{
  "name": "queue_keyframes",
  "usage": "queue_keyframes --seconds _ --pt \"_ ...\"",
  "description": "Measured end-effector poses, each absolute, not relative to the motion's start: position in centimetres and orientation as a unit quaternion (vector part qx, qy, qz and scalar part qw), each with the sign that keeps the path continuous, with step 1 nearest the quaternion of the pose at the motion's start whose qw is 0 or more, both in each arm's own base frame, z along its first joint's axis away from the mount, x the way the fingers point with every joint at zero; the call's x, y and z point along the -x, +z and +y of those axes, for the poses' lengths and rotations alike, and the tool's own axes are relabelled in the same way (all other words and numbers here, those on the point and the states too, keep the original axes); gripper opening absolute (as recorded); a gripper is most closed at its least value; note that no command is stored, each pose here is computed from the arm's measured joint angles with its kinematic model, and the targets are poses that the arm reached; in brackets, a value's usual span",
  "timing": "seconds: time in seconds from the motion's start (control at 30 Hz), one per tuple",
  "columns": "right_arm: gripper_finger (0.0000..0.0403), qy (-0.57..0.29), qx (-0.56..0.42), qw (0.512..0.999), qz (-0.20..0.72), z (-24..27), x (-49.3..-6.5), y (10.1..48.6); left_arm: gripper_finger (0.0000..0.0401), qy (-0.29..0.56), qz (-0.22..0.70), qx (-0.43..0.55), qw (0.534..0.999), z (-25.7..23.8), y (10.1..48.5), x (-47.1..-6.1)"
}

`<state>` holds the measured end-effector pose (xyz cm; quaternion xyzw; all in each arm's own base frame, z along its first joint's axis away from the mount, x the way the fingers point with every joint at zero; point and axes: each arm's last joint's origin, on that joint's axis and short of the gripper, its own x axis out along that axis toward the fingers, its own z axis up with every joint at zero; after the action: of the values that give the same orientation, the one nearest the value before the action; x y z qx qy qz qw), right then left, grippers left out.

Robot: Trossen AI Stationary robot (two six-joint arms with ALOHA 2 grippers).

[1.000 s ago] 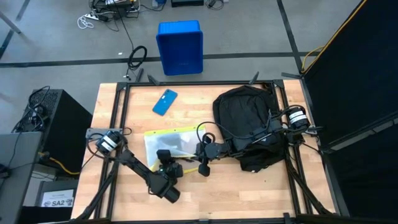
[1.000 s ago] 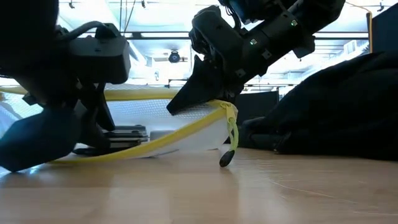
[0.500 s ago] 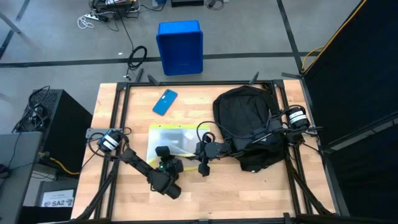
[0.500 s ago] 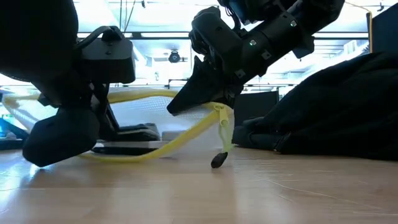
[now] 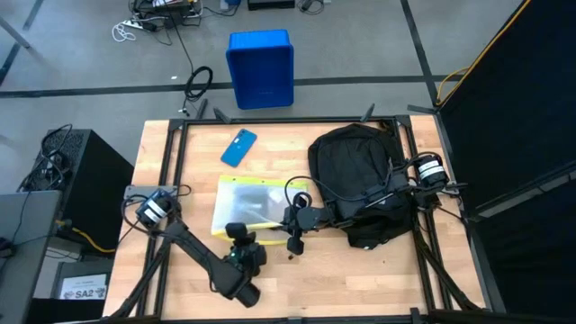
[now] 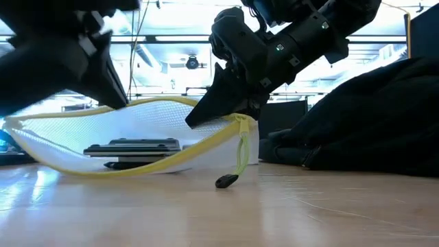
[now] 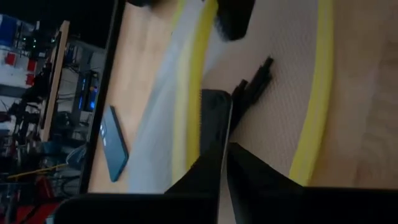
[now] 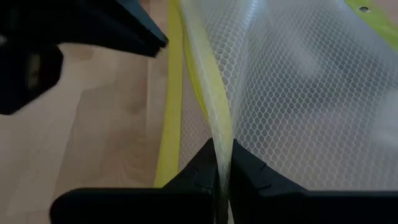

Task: Unpack backpack
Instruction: Remove the gray calculator from the white zip bag

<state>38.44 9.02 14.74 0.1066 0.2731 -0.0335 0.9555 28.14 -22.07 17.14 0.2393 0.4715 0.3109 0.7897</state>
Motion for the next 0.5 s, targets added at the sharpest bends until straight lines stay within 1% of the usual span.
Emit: queue_keyframes --seconds 0.2,0.4,0.5 --pt "0.0000 -0.032 -0.106 0.956 0.273 9.2 -38.4 14.7 0.0001 0.339 0.452 -0.217 0.796 -22.7 17.5 -26.8" --pt "0.0000 -0.030 -0.106 0.956 0.271 9.3 -38.4 14.8 0.0000 0.325 0.311 -0.238 0.861 -25.7 18.0 -24.2" --pt "0.0000 -0.029 -0.108 0.958 0.265 9.3 -38.5 14.9 0.0000 0.322 0.282 -0.236 0.872 -26.4 18.1 -22.5"
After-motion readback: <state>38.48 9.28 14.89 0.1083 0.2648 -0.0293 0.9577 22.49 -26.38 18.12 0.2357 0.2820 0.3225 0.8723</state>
